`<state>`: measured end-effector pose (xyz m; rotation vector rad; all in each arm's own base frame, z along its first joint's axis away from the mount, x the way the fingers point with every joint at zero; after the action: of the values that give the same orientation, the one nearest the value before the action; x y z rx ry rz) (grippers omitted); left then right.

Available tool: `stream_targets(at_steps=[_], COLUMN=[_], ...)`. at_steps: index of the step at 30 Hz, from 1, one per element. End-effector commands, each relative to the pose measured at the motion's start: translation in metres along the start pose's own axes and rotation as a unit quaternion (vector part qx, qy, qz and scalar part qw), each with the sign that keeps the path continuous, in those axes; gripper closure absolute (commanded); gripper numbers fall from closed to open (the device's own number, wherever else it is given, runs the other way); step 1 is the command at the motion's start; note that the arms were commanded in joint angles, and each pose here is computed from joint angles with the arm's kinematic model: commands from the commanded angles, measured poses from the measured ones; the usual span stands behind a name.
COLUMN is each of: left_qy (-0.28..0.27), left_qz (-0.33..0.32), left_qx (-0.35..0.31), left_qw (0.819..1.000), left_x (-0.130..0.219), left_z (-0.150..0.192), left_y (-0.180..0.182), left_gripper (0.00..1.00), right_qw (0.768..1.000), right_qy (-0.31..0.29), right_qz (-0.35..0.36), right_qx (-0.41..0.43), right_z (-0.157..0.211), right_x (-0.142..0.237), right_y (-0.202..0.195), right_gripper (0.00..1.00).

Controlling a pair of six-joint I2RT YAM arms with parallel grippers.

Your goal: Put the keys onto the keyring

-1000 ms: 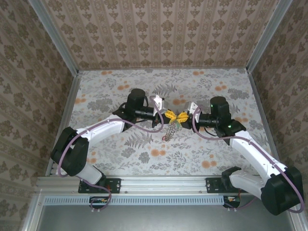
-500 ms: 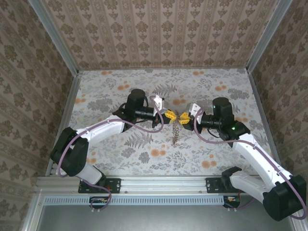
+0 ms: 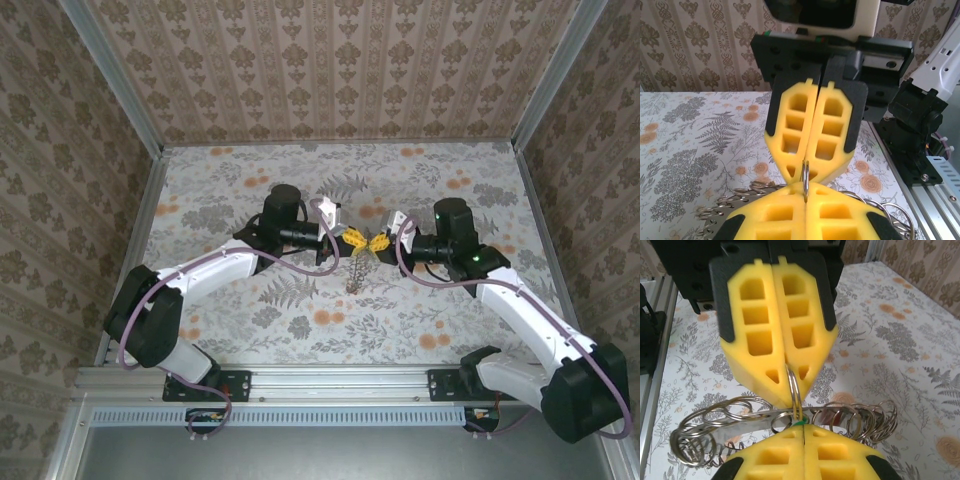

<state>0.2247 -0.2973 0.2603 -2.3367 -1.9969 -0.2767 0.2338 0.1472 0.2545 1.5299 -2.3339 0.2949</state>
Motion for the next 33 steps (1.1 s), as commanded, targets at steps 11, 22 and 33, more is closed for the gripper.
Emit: stream_targets(at_steps=[11,22,33], left_qy=[0.018,0.180,0.298], left_qz=[-0.005,-0.019,-0.027], left_qx=[-0.028,-0.035,-0.068], left_qw=[0.999,0.983,0.952], left_x=[0.004,-0.002,0.009], left_z=[-0.010,0.014,0.010], left_y=[-0.004,0.000,0.006], left_gripper=[1.00,1.00,1.00], right_qw=[0.998,0.990,0.973], right_qy=[0.002,0.008,0.019], right_qz=[0.063,0.140,0.229], right_qx=[0.030,0.023,-0.009], right_z=[-0.008,0.004,0.025], right_x=[0.015,0.023,0.027], right_y=[0.003,-0.002,-0.013], right_gripper=[0.89,0.88,0.84])
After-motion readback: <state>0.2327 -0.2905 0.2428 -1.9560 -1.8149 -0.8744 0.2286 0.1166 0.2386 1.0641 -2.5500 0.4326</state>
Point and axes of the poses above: each hand's point on the last joint's axis, 136 mm out from that joint toward the fingers, its own x axis back along the fingers, its own y axis along the line the jaws close on, z = x × y, the point moved 8 cm from there along x, back along the fingers, and after that the axes turned 5 degrees about -x, right-handed, at the moved point
